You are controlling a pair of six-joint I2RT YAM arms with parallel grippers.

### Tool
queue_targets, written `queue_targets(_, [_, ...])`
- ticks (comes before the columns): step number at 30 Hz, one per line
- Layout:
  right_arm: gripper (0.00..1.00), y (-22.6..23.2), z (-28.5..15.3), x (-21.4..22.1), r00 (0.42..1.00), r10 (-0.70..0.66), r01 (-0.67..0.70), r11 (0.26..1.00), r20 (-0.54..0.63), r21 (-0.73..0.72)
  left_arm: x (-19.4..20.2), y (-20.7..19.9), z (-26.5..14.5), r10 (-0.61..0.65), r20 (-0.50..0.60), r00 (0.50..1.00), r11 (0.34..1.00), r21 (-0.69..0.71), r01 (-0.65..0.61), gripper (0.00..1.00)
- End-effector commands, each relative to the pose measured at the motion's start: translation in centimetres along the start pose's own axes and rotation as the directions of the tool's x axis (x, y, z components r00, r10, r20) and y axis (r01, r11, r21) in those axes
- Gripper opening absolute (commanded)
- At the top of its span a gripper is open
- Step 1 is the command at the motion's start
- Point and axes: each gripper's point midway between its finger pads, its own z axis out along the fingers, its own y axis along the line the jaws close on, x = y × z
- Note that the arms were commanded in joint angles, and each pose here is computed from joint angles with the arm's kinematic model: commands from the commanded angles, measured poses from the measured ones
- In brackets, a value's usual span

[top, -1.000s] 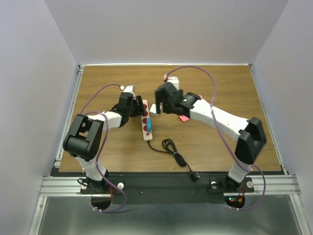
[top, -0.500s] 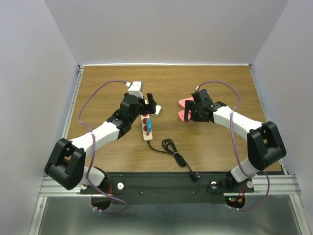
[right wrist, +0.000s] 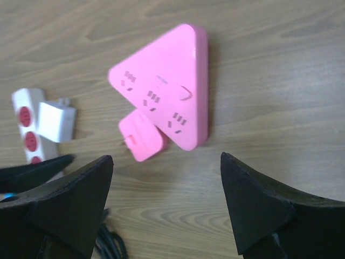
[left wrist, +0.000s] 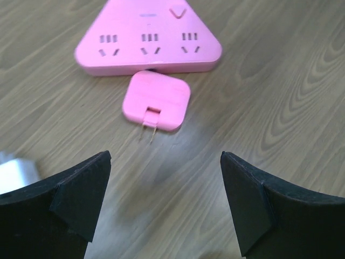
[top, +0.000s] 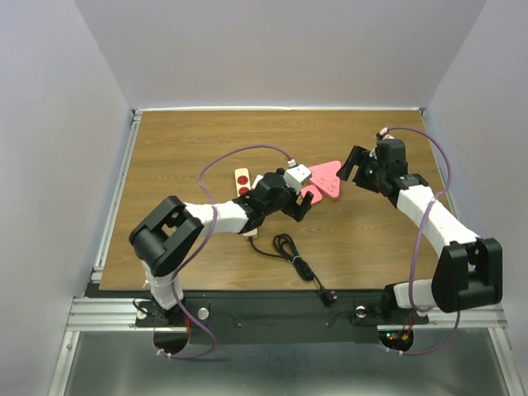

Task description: Insert the plug

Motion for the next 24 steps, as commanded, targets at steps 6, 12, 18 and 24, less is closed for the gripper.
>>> queue_targets(6, [0.86,4.4,-4.0,-3.4,0.994,-0.01,0.034,0.973,0.108,-0.226,-3.0,-1.6,4.4,0.161,0.063,0.985,0.981,0.1,-0.166,0.93])
queue_targets(12, [0.86,5.4,-5.5,-3.9,0.99,-0.02,0.056,0.962,0.137,-0.268,-1.2,-1.0,6.2,0.177,0.002,0.984,0.981,0.077,-0.177,0.93])
queue_targets(18, [0.86,5.8,-6.6,-4.3,0.987,-0.02,0.066,0.953,0.157,-0.294,-0.3,-0.5,7.5,0.202,-0.032,0.979,0.978,0.065,-0.2,0.93])
queue_targets(24, [0.86,5.7,-6.9,-4.3,0.987,-0.022,0.07,0.952,0.161,-0.298,1.1,-0.5,8.2,0.233,-0.066,0.97,0.97,0.087,-0.227,0.93])
